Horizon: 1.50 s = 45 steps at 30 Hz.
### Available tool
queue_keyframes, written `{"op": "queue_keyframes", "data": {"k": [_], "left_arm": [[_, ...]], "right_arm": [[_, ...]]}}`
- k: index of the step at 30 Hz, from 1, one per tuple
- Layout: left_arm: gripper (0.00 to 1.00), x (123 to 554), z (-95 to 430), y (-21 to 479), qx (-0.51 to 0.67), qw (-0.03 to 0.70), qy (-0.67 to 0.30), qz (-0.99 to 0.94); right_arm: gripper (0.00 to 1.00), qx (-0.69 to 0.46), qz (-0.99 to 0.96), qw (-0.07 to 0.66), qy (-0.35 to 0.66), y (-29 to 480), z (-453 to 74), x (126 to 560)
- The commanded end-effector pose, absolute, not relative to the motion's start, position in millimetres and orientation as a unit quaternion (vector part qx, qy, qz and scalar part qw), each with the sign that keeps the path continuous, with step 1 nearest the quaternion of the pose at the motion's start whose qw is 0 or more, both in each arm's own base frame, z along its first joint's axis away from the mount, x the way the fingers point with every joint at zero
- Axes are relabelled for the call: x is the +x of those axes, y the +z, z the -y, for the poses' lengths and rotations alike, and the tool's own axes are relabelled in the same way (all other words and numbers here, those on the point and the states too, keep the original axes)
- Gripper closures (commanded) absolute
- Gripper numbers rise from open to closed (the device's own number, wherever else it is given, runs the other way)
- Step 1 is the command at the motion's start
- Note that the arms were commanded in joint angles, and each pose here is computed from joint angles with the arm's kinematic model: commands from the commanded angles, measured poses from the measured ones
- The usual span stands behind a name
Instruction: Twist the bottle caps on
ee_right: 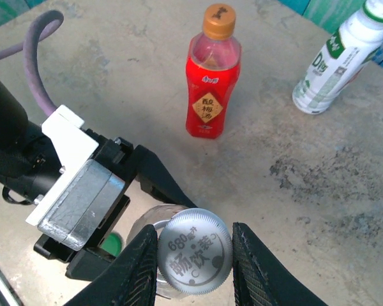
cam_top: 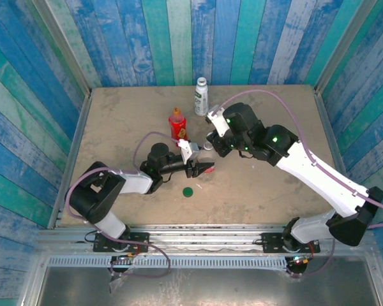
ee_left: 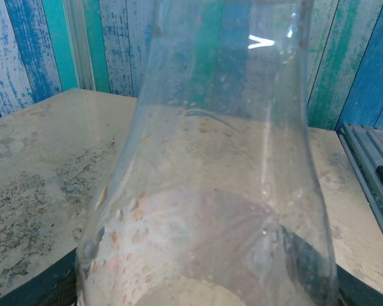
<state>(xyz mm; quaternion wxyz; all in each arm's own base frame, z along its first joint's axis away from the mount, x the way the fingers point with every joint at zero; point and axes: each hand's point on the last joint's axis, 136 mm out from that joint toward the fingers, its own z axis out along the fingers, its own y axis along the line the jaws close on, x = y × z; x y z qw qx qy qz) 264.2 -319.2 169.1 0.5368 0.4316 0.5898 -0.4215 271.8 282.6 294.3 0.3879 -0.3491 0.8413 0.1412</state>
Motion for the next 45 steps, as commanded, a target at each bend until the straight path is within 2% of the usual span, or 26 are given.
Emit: {"op": "queue_keyframes", "data": {"k": [1,30,45], "left_arm": [[0.35,259,324,146,0.432,0.496,-0.439,-0.612],[0.34,260,324,139,0.442,0.491,-0.430,-0.616],[0.34,259,323,137,0.446,0.489,-0.427,-0.617]], "right_arm": [[0.68,-0.365,-0.846,0.362,0.144,289,-282,265],[0.68,-0.376,-0.865,0.292,0.157,269,-286,252],[0.69,-0.350,-0.894,0.251,0.123,248,-273,260]]}}
